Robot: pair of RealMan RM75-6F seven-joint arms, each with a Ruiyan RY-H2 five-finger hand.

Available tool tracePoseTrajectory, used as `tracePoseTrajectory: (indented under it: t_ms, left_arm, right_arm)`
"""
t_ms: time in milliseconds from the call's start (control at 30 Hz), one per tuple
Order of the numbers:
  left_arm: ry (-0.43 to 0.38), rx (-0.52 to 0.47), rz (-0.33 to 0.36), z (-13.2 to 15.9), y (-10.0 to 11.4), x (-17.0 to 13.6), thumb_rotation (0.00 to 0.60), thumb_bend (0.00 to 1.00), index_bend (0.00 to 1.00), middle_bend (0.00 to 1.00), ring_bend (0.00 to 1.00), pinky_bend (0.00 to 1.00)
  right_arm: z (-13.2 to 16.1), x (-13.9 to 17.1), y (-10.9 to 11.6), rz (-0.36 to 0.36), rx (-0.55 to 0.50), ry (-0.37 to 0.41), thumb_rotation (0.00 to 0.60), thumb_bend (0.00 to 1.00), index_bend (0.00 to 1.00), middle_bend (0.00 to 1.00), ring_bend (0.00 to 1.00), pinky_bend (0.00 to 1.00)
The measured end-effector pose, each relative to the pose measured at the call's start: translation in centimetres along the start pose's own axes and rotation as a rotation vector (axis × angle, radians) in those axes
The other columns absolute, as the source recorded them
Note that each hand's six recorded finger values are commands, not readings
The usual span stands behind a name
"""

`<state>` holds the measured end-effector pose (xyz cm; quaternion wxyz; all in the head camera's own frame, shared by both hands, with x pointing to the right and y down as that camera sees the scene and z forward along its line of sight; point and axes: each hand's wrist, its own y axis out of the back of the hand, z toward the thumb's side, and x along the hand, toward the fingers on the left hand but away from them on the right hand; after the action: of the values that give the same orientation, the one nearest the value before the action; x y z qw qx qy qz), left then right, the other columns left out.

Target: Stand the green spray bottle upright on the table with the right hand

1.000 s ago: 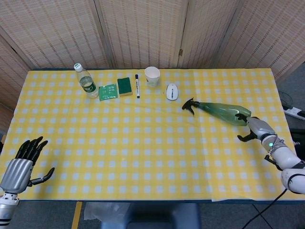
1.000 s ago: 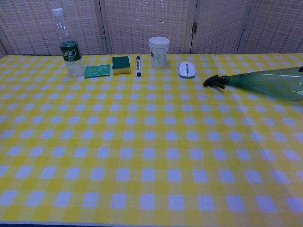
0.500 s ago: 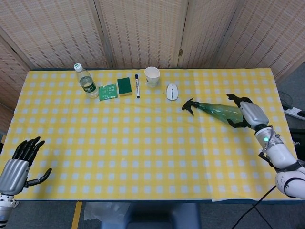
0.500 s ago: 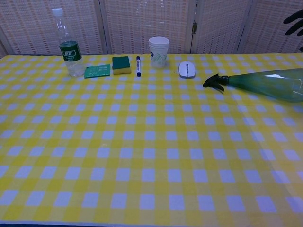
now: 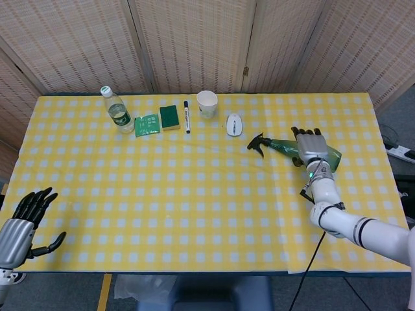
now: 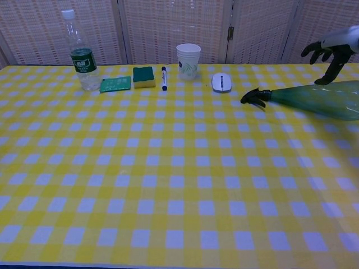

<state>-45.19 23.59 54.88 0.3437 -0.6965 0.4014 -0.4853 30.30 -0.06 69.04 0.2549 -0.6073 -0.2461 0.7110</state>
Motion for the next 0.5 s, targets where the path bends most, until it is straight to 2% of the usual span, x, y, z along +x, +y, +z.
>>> tracePoseTrajectory:
  t_ms: [167, 500]
  left_arm:
    - [0.003, -0.005, 0.001, -0.1, 0.1, 0.0, 0.17, 0.35, 0.0, 0.06, 0.0, 0.0]
    - [0.027, -0.016, -0.009, -0.9, 0.0, 0.4, 0.173, 0.35, 0.0, 0.06, 0.0, 0.0]
  right_arm:
    - [1.4, -2.1, -1.0, 0.001, 0.043, -0.037, 0.6, 0.42, 0.09, 0.16, 0.12, 0.0]
    - [1.6, -5.3, -2.6, 0.019, 0.062, -0.086, 0.6, 0.42, 0.09, 0.16, 0.12, 0.0]
